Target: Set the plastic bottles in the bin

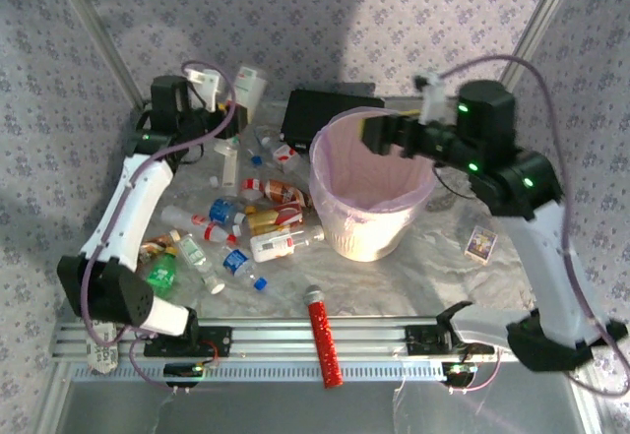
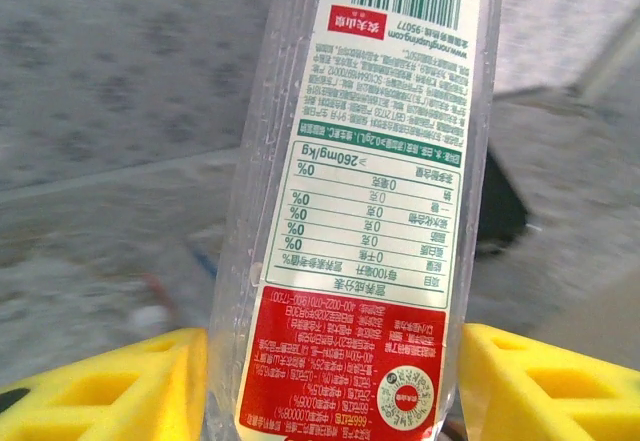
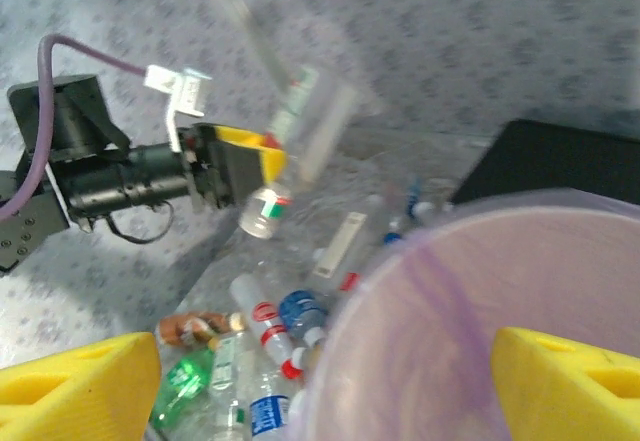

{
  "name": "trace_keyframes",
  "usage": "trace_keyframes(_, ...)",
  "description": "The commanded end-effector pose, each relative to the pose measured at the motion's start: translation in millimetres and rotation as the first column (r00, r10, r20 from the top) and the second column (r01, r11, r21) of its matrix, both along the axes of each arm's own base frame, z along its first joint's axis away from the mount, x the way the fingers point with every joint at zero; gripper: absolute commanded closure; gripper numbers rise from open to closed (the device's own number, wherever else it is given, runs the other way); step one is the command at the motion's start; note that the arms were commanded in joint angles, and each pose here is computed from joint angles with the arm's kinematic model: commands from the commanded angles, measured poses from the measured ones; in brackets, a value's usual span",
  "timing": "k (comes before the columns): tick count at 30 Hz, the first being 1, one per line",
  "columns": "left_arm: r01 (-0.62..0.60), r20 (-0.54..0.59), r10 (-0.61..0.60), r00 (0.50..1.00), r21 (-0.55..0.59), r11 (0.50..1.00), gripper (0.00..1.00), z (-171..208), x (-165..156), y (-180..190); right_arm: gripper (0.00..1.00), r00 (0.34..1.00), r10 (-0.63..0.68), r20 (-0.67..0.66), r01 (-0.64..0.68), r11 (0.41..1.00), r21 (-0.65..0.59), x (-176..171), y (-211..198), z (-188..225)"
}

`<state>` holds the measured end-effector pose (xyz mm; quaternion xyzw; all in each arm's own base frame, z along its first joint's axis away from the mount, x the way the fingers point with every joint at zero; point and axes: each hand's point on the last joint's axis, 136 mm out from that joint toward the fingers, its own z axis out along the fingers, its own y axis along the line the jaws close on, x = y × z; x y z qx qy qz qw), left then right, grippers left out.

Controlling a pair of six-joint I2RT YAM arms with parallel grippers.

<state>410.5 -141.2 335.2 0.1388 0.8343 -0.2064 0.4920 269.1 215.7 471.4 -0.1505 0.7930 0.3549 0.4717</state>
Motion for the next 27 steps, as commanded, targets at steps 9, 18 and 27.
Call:
trace_keyframes(9, 0.281, 0.124, -0.263, 0.957, -0.157, 0.947, 0.37, 52.0, -92.2, -73.2, 0.01, 0.985, 0.151, -0.081, -0.151, 0.989, 0.008, 54.7, 96.1, -20.3)
trace_keyframes(18, 0.335, 0.141, -0.314, 0.939, -0.162, 0.928, 0.37, 57.3, -105.8, -90.9, 0.10, 0.959, 0.240, -0.152, -0.227, 0.969, 0.098, 81.1, 121.1, -34.9)
trace_keyframes(27, 0.338, 0.161, -0.313, 0.936, -0.166, 0.926, 0.35, 60.2, -107.8, -93.0, 0.40, 0.964, 0.227, -0.135, -0.218, 0.973, 0.077, 87.0, 117.5, -32.5)
